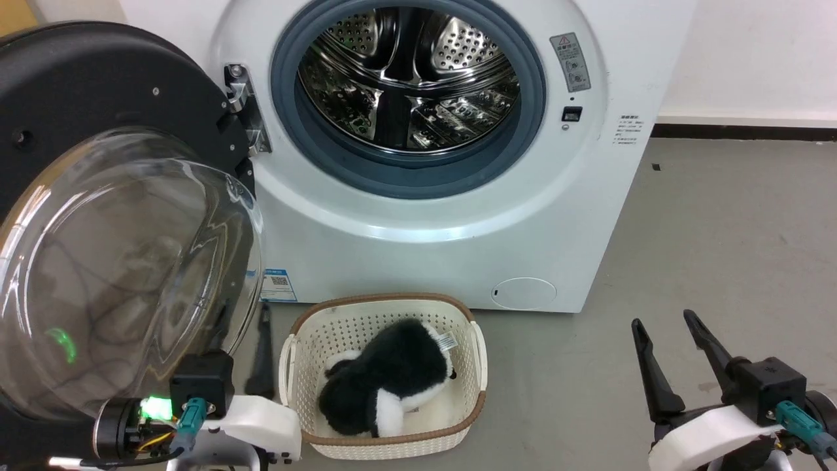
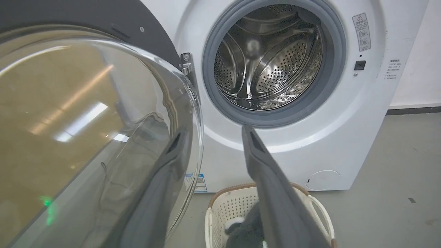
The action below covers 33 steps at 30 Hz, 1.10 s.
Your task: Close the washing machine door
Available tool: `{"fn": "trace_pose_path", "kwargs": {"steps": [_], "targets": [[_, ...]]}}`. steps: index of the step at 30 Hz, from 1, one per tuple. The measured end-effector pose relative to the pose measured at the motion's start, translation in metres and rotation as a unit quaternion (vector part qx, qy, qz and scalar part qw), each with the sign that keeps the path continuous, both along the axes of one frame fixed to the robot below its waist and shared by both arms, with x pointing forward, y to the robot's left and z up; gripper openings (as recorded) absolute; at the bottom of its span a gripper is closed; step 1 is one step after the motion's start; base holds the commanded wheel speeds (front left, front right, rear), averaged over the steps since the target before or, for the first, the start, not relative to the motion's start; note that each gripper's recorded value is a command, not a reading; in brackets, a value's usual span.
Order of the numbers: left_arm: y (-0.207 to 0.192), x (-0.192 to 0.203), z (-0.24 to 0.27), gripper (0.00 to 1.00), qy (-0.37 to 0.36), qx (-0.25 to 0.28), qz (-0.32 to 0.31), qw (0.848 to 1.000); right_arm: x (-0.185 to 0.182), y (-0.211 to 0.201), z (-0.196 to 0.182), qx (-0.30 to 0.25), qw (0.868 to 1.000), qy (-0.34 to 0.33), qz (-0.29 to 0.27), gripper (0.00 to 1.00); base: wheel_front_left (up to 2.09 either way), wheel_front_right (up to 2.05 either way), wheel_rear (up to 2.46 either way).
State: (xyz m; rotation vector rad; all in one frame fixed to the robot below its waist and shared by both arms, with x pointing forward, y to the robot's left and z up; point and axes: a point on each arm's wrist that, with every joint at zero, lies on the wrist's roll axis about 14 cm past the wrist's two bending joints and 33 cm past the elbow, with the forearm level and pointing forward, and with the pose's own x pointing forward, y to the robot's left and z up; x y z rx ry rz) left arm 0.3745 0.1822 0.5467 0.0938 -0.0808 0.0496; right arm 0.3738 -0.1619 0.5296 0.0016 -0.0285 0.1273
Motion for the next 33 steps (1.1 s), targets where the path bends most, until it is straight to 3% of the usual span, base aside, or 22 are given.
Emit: {"fn": "trace_pose_path", "kwargs": {"steps": [15, 33], "targets": [[0.032, -0.005, 0.069, 0.0, -0.113, 0.002, 0.04, 0.993, 0.01, 0.016, 0.002, 0.025, 0.999, -0.011, 0.023, 1.0, 0.0, 0.0, 0.0], [0.138, -0.052, 0.148, 0.0, -0.26, -0.079, 0.13, 0.954, 0.027, 0.046, 0.003, 0.055, 0.996, -0.02, 0.065, 1.0, 0.0, 0.0, 0.0]]}}
